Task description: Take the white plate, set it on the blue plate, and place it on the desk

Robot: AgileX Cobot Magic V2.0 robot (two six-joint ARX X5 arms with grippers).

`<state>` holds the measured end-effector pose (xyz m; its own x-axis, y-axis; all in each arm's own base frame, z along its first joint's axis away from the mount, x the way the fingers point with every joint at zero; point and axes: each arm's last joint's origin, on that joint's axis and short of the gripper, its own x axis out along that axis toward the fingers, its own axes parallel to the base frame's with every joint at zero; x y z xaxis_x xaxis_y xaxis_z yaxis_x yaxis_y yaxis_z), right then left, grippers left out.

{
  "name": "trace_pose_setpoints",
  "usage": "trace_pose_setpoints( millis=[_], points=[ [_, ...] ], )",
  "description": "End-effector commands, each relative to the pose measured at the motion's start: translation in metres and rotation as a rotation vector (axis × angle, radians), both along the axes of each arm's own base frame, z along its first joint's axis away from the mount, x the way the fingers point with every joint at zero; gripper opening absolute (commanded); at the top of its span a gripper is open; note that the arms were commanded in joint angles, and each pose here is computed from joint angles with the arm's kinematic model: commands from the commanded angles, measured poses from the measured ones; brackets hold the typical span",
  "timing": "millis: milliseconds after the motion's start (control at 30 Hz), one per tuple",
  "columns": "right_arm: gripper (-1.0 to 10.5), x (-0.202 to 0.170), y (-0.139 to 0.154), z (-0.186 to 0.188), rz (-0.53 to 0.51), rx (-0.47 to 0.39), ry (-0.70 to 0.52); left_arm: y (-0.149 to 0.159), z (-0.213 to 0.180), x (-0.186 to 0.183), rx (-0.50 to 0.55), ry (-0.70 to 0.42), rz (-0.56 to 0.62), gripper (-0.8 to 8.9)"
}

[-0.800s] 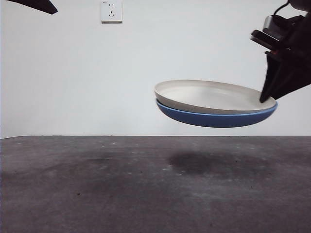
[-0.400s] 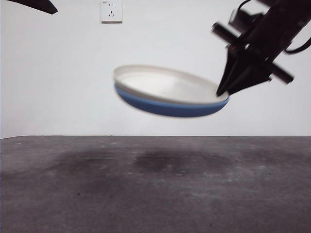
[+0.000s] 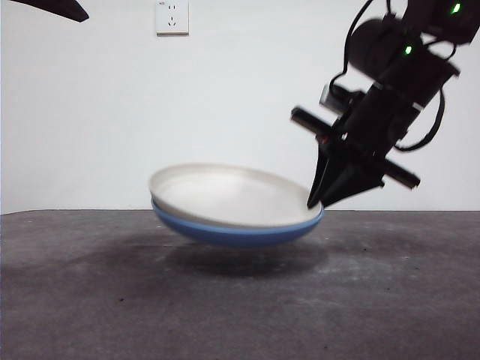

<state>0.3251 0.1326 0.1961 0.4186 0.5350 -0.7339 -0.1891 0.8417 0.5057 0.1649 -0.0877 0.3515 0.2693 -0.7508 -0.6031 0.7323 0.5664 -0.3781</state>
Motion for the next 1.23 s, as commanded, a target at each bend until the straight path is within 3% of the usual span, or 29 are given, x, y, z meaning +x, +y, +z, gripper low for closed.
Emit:
trace_pose_setpoints(
  millis=[33, 533, 733, 900, 1067, 1233],
  points=[
    [0.1, 0.008, 0.006, -0.008, -0.016, 0.017, 0.019, -0.002, 0.002, 0.001, -0.006, -0.014, -0.015, 4.01],
    [0.2, 0.01, 0.009, -0.023, -0.02, -0.002, 0.064, -0.002, 0.002, 0.001, -0.006, -0.014, -0.015, 4.01],
    [1.8, 0.01, 0.009, -0.023, -0.021, -0.004, 0.067, -0.002, 0.002, 0.001, -0.005, -0.013, -0.015, 4.01],
    [2.1, 0.01, 0.009, -0.022, -0.028, -0.01, 0.061, -0.002, 0.002, 0.001, -0.005, -0.013, -0.014, 4.01],
    [2.4, 0.006, 0.007, -0.008, -0.033, -0.004, 0.025, -0.002, 0.002, 0.001, -0.005, -0.013, -0.015, 4.01],
    [2.4, -0.004, 0.0, 0.029, -0.021, 0.015, -0.085, -0.002, 0.002, 0.001, -0.005, -0.013, -0.015, 4.01]
  ],
)
